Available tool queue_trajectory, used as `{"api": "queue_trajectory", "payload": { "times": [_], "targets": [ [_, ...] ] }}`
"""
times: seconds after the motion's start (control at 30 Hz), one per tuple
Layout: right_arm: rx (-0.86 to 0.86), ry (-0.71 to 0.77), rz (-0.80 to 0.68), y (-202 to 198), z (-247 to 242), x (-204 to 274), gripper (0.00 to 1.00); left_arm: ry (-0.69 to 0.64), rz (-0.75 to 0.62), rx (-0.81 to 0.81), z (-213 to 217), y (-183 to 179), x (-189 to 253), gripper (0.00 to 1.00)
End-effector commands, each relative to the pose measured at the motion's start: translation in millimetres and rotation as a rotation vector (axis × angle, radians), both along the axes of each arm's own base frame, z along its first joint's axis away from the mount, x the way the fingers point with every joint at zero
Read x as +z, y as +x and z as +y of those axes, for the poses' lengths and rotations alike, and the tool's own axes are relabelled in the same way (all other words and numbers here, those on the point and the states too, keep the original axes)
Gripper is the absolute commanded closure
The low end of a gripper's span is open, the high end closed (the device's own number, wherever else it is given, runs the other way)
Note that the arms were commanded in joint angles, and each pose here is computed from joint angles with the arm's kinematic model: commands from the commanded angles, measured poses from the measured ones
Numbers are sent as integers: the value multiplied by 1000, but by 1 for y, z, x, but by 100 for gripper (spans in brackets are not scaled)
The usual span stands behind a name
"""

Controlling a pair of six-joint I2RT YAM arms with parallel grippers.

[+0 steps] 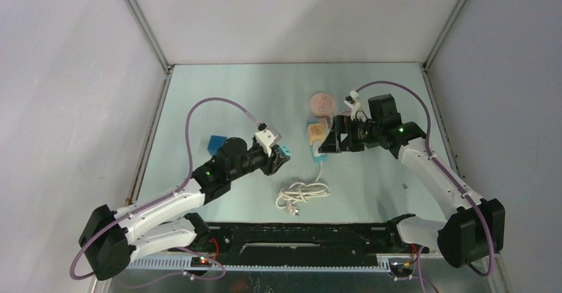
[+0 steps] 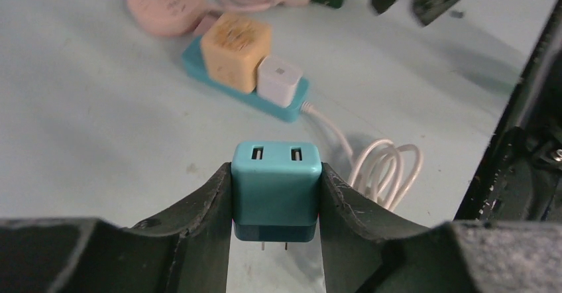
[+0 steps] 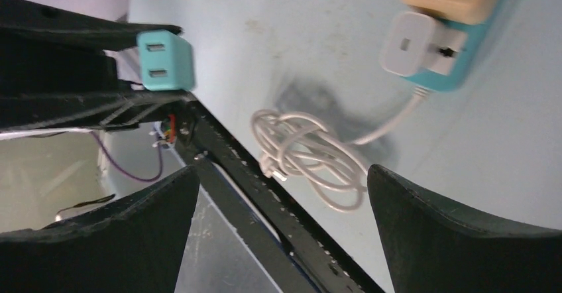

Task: Insert the plug
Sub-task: Pick up the plug from the center of the board.

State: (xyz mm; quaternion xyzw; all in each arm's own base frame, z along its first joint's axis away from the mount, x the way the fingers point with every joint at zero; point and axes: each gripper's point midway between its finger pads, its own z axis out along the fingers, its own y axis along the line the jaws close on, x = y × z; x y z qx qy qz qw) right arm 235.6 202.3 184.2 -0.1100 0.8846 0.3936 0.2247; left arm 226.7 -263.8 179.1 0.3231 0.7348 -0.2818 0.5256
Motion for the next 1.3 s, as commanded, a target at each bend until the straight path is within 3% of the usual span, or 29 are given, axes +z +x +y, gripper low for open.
{"api": "queue_trajectory", "payload": {
  "times": [0.0,0.3,0.47,0.73,0.87,1.0,1.03,1.13,1.17,1.2,1.27],
  "targets": [
    [92,150,-20,-9,30,29,1,-64,-253,-199,-34,-11,45,100],
    [188,234,19,-20,68,35,6,13,-386,-334,-67,-30,43,100],
    [211,228,75,-24,82,23,23,62,-369,-310,-72,-26,40,100],
    [201,157,117,-27,89,-1,33,88,-364,-287,-72,-22,41,100],
    [231,173,137,-31,94,1,57,103,-363,-272,-71,-18,39,100],
    [232,164,125,-32,93,4,96,124,-362,-247,-68,-14,37,99],
    [231,161,114,-31,92,6,100,127,-359,-223,-66,-11,38,92],
    [211,146,83,-26,83,7,100,110,-318,-152,-62,-3,40,42],
    [199,133,75,-23,78,6,100,100,-314,-140,-62,-3,42,13],
    [187,114,64,-21,73,4,100,86,-310,-137,-62,-3,44,1],
    [153,71,33,-15,58,1,100,68,-274,-116,-60,-4,44,0]
  ]
}}
